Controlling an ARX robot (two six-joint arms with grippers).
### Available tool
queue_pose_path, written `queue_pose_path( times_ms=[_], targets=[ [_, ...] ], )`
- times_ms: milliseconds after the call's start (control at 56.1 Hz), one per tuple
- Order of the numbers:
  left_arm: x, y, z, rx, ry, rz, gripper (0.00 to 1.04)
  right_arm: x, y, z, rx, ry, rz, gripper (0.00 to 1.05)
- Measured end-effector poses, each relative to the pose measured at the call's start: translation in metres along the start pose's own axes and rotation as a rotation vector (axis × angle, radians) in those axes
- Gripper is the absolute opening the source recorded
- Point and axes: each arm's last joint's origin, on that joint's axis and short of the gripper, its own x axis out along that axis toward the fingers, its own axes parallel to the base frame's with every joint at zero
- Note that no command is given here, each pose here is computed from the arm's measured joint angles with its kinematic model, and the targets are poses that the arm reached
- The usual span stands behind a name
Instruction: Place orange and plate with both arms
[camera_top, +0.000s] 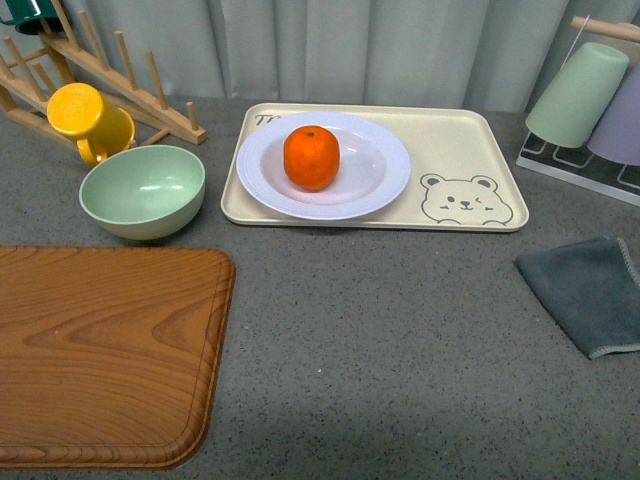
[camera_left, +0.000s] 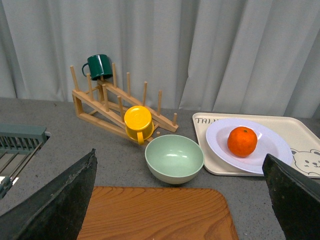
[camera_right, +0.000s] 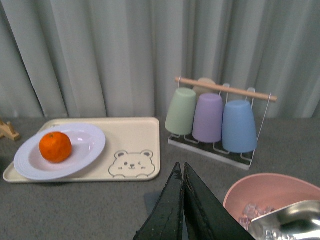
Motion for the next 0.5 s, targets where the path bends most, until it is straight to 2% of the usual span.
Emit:
queue_pose_path(
  times_ms=[71,499],
  targets=[
    [0.0000,0.0000,0.0001,0.000,-0.001,0.000,0.98,-0.0002,0.0000,-0.0001,-0.002,0.000,0.000,0.02],
    [0.0000,0.0000,0.0001,0.000,-0.001,0.000,0.98,-0.0003,0.0000,-0.0001,-0.002,0.000,0.000,0.75]
  ],
)
